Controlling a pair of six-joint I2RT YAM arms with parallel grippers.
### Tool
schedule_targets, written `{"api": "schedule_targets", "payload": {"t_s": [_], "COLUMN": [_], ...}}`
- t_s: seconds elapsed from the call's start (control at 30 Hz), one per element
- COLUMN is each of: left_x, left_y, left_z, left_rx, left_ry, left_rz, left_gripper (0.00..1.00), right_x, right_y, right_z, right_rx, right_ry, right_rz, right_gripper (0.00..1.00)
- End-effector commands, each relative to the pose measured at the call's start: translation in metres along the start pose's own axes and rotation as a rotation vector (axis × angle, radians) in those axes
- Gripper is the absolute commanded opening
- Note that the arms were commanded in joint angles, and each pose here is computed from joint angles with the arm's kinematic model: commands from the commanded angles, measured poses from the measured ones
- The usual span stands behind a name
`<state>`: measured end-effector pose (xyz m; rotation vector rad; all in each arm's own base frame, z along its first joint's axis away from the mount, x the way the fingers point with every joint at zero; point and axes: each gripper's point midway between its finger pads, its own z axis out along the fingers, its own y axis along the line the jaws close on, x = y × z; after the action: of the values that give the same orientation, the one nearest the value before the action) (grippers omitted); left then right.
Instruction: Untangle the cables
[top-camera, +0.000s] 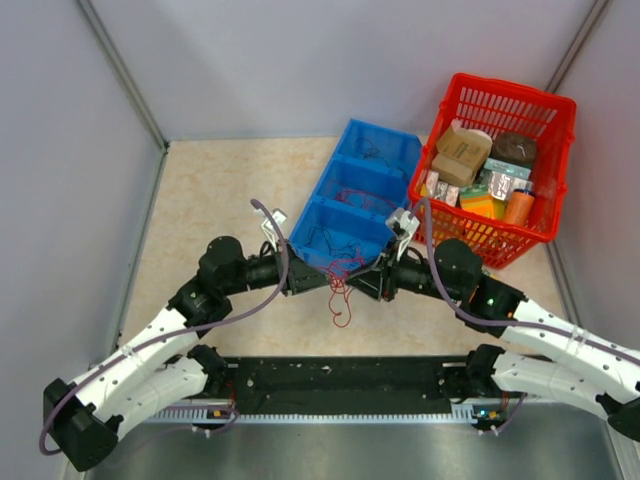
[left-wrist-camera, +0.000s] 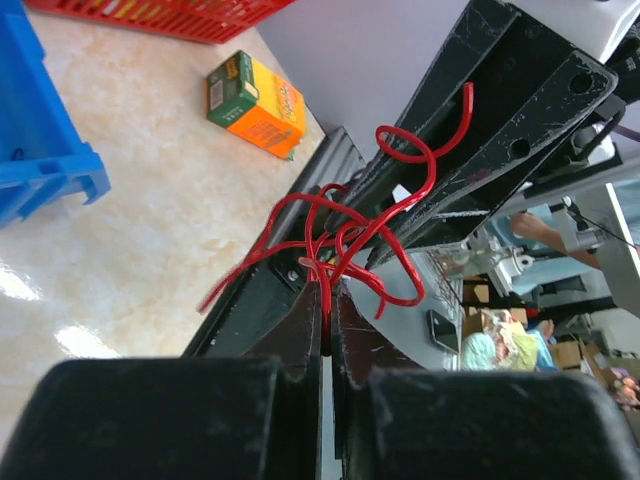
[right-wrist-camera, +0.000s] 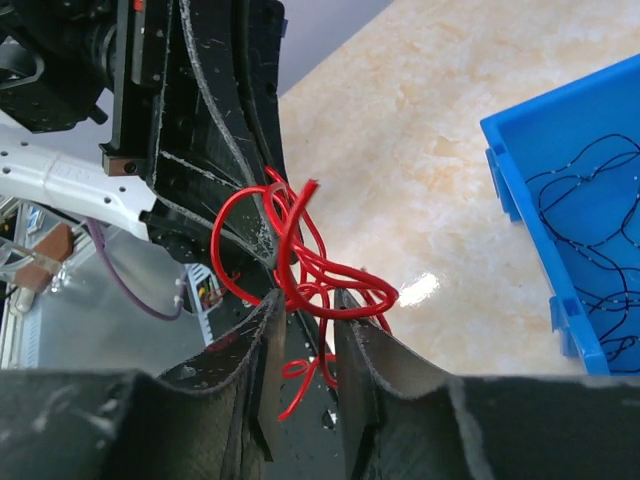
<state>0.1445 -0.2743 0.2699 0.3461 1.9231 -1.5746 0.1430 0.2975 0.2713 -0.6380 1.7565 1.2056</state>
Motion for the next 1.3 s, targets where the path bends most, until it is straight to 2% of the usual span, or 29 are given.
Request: {"api": "schedule_targets", "payload": {"t_s": [0.0,0.13,0.33,0.63,0.8,0.87,0.97,1.03,1.1,1.13,1.23,1.27], "left_x": [-0.005,-0.006,-0.006,-0.004,-0.003,-0.001,-0.001,-0.001,-0.002,-0.003,-0.006,-0.006], "left_y": [-0.024,-0.028,-0.034,-0.040,-0.039,-0.038,-0.037,-0.037,-0.039,-0.039,-0.040,-0.039], "left_z": [0.001,0.000,-0.002,-0.002,0.001,0.002,0.003,0.003,0.003,0.002,0.000,-0.001], "left_rx": [0.116,0.129,0.156,0.183,0.185,0.187,0.184,0.186,0.189,0.188,0.172,0.162], "left_ry": [0.001,-0.003,-0.002,0.016,0.035,0.044,0.047,0.044,0.041,0.036,0.023,0.020], "left_rz": [0.016,0.011,-0.010,-0.051,-0.075,-0.088,-0.095,-0.099,-0.097,-0.093,-0.075,-0.069], "left_gripper": [0.00,0.00,0.00,0.00,0.00,0.00,0.00,0.00,0.00,0.00,0.00,0.00], "right_x": [-0.018,-0.019,-0.008,-0.002,-0.004,-0.008,-0.013,-0.014,-0.015,-0.014,-0.010,-0.009], "right_y": [0.017,0.020,0.022,0.027,0.017,0.018,0.019,0.020,0.025,0.026,0.022,0.020], "right_z": [-0.007,-0.009,-0.002,0.011,0.020,0.023,0.027,0.032,0.036,0.037,0.038,0.037], "right_rx": [-0.071,-0.088,-0.123,-0.157,-0.070,-0.073,-0.074,-0.083,-0.109,-0.115,-0.097,-0.089], "right_ry": [-0.061,-0.073,-0.031,-0.028,-0.055,-0.082,-0.120,-0.134,-0.136,-0.130,-0.118,-0.119], "right_rz": [-0.020,-0.026,-0.042,-0.083,-0.082,-0.067,-0.046,-0.030,-0.031,-0.034,-0.034,-0.033], "right_gripper": [0.32,0.49,0.61,0.66,0.66,0.64,0.54,0.42,0.20,0.14,0.00,0.00]}}
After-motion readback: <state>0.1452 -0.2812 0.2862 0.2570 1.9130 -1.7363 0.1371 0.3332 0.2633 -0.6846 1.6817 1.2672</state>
